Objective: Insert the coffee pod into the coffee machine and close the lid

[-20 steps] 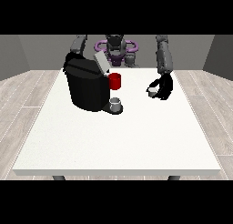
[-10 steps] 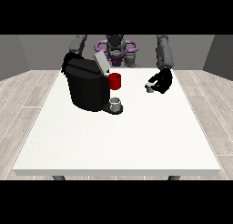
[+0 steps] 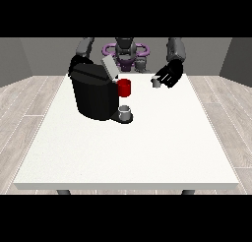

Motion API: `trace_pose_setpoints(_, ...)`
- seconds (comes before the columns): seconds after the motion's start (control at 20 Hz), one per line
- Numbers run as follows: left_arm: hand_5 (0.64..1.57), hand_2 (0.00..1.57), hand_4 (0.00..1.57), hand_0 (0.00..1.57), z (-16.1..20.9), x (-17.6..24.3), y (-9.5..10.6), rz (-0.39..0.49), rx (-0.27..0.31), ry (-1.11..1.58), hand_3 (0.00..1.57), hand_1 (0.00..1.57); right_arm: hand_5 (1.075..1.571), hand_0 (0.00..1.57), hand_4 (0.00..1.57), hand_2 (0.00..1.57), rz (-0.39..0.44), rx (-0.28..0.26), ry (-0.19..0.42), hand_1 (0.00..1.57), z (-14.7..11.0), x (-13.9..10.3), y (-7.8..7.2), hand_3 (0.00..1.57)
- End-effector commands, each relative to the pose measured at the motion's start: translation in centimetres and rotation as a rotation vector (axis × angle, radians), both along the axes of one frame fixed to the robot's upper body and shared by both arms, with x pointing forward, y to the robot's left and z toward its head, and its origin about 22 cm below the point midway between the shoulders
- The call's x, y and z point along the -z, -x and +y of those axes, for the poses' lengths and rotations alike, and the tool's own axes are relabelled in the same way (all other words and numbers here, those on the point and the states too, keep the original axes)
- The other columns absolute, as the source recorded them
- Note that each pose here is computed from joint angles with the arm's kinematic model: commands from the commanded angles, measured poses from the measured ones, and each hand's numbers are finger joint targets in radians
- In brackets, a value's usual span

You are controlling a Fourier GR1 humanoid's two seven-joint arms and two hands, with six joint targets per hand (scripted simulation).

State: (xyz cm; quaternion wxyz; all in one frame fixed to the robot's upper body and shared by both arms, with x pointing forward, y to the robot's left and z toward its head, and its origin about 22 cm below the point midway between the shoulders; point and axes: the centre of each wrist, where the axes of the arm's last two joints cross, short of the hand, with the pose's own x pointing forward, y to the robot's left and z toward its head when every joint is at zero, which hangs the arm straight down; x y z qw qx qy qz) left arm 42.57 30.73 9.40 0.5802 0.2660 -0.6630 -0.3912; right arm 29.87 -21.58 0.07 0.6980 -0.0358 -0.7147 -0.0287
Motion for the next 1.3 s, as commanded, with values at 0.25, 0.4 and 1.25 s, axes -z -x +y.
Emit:
trace_pose_setpoints(0.25, 1.571, 1.33, 0.56, 1.25, 0.1, -3.9, -1.2, -0.003, -0.009, 0.018, 1.29, 1.25, 1.571, 0.00, 0.50, 0.00, 0.019, -0.064, -0.008, 0.00, 1.0, -0.7, 0.6, 0.00)
trace_pose_setpoints(0.4, 1.571, 1.33, 0.54, 1.26, -2.0, -5.7, -1.7, -0.111, 0.000, -0.032, 1.28, 1.26, 1.571, 0.00, 0.50, 0.00, -0.027, -0.035, -0.009, 0.00, 0.2, 0.4, 0.3, 0.00)
trace_pose_setpoints(1.25, 1.571, 1.31, 0.50, 1.28, -4.1, -14.2, -3.4, -0.160, -0.010, 0.004, 1.23, 1.28, 1.571, 0.00, 0.46, 0.00, -0.106, -0.005, 0.013, 0.00, 0.7, -4.8, -2.7, 0.00)
